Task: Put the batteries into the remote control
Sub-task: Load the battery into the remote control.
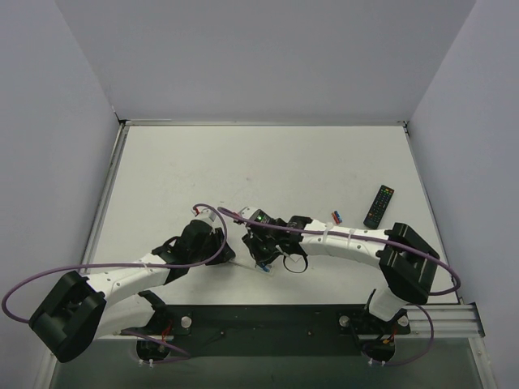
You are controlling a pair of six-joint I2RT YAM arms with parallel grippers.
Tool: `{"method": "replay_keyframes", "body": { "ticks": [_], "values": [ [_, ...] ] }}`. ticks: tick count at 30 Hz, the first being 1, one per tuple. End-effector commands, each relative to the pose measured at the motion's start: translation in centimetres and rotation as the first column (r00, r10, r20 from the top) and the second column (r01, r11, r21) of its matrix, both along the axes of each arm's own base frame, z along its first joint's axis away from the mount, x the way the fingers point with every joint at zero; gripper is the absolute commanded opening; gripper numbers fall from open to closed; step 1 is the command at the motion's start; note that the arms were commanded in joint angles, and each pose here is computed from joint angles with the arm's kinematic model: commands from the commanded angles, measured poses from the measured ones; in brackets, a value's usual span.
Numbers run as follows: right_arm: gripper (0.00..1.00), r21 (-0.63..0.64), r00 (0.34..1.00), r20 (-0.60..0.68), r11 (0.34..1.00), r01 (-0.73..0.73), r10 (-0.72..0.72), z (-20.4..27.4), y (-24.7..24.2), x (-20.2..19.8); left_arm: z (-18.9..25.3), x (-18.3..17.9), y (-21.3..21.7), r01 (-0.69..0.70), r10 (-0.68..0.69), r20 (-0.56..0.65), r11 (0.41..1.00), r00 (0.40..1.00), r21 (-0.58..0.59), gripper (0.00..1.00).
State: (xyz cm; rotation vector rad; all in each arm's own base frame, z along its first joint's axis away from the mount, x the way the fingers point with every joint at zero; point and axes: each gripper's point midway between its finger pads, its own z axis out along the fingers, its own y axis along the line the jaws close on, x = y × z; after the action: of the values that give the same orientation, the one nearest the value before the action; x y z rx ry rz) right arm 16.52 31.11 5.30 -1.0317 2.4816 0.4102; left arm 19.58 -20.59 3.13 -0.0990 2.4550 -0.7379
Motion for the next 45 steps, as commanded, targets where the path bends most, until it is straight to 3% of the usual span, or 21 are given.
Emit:
{"method": "replay_keyframes", "body": {
  "ticks": [1, 24, 30, 45],
  "values": [
    [0.20, 0.023, 1.000, 0.001, 0.999, -0.030, 0.030, -0.6, 0.5, 0.3, 0.4, 0.1, -0.4, 0.020, -0.020, 0.016, 1.000, 1.000, -0.004, 0.42],
    [0.14, 0.022, 0.993, -0.073, 0.996, -0.091, 0.092, -2.4, 0.5, -1.0, 0.3, 0.1, -0.3, 0.019, -0.019, 0.014, 1.000, 1.000, -0.002, 0.42],
    [0.08, 0.035, 0.991, -0.075, 0.993, -0.109, 0.112, -2.1, 0.6, -1.3, 0.4, 0.1, -0.3, 0.019, -0.019, 0.014, 1.000, 1.000, -0.002, 0.42],
    [0.09, 0.069, 0.969, -0.080, 0.971, -0.230, 0.236, -2.0, 1.1, -3.1, 0.4, 0.1, -0.2, 0.015, -0.015, 0.016, 1.000, 1.000, 0.001, 0.42]
  ]
}}
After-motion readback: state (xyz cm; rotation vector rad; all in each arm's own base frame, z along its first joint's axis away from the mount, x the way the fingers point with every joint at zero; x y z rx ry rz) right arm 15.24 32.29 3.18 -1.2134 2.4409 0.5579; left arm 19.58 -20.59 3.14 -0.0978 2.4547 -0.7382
